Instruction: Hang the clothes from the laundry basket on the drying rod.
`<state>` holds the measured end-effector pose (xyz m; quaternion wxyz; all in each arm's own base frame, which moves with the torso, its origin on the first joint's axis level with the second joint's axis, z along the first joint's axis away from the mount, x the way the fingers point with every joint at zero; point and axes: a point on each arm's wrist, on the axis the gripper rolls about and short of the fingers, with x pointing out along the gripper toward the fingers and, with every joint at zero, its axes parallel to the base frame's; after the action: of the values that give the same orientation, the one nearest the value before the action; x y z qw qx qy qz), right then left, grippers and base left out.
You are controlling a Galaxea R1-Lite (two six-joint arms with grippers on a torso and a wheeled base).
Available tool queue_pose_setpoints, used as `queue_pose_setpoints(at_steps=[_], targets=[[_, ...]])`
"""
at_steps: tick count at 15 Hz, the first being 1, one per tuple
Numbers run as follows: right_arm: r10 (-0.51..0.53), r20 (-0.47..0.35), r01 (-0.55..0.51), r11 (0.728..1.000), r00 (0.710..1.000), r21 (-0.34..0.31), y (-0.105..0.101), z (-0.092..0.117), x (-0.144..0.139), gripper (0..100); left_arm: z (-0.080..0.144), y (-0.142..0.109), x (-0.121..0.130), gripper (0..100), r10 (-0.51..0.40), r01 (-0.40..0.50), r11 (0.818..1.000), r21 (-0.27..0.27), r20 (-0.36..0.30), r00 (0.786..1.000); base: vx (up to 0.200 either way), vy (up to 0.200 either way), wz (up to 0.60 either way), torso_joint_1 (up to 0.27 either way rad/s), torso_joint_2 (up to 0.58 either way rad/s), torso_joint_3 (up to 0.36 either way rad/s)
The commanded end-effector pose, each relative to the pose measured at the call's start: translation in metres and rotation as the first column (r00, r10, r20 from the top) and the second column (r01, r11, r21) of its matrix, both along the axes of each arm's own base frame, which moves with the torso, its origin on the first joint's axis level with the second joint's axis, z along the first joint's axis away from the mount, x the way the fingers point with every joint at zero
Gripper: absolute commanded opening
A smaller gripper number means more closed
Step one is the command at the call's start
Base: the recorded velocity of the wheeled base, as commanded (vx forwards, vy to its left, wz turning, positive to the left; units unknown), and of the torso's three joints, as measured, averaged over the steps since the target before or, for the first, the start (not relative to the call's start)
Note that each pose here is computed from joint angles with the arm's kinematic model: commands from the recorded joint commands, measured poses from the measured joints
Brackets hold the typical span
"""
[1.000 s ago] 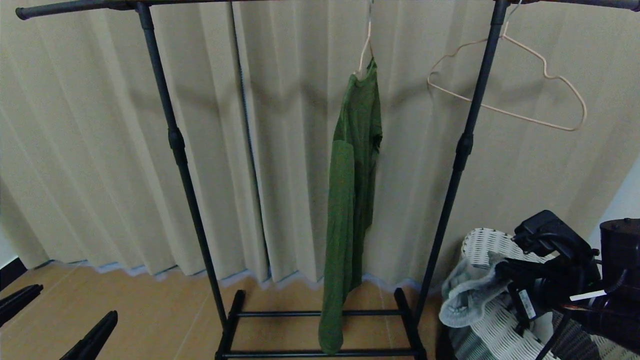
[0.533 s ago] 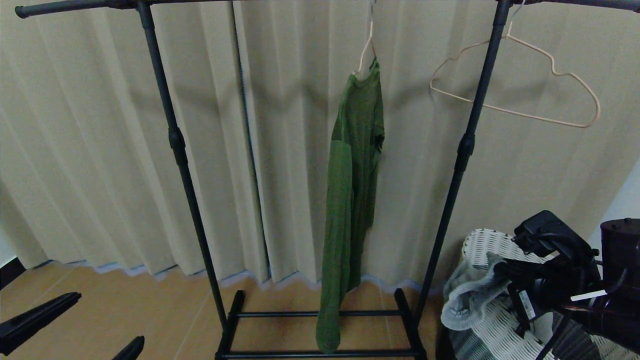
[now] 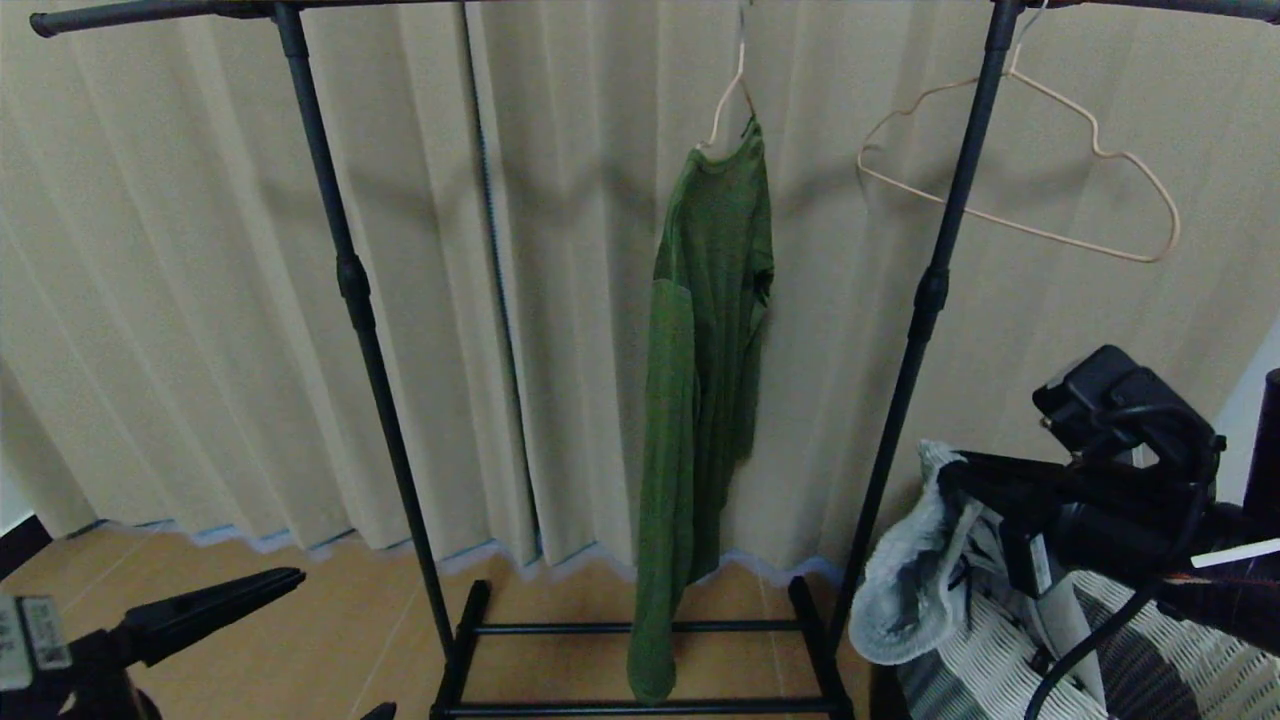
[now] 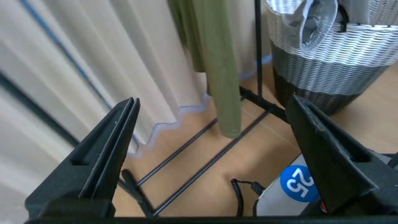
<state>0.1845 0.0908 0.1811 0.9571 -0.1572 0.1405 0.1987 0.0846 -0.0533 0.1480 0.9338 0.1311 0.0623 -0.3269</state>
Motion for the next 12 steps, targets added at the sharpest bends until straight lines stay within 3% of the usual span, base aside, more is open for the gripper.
queue_pose_setpoints(at_steps=[1,3,7,10,12], targets=[[0.083,0.076,-0.087,0.995,0.994,0.053,0.013,0.023,0.0,0,0.009,-0.037,0.056,100,-0.019,0.024,0.998,0.052,-0.105,0.994,0.0,0.0,0.0,0.0,0.0,0.0],[0.123,0.11,-0.132,0.988,0.986,0.085,0.019,0.034,-0.001,0,0.01,-0.069,0.08,100,-0.073,0.079,0.996,0.032,-0.17,0.983,0.0,0.0,0.0,0.0,0.0,0.0],[0.193,0.12,-0.216,0.947,0.974,0.236,0.034,0.053,-0.012,0,-0.003,-0.136,0.095,100,-0.184,0.181,0.983,-0.039,-0.296,0.937,0.0,0.0,0.0,0.0,0.0,0.0],[0.284,0.16,-0.319,0.908,0.945,0.272,0.038,0.064,-0.026,0,-0.028,-0.183,0.104,100,-0.175,0.161,0.985,-0.069,-0.332,0.927,0.0,0.0,0.0,0.0,0.0,0.0],[0.324,0.183,-0.365,0.887,0.928,0.284,0.039,0.071,-0.034,0,-0.044,-0.2,0.109,100,-0.158,0.144,0.987,-0.065,-0.339,0.927,0.0,0.0,0.0,0.0,0.0,0.0]])
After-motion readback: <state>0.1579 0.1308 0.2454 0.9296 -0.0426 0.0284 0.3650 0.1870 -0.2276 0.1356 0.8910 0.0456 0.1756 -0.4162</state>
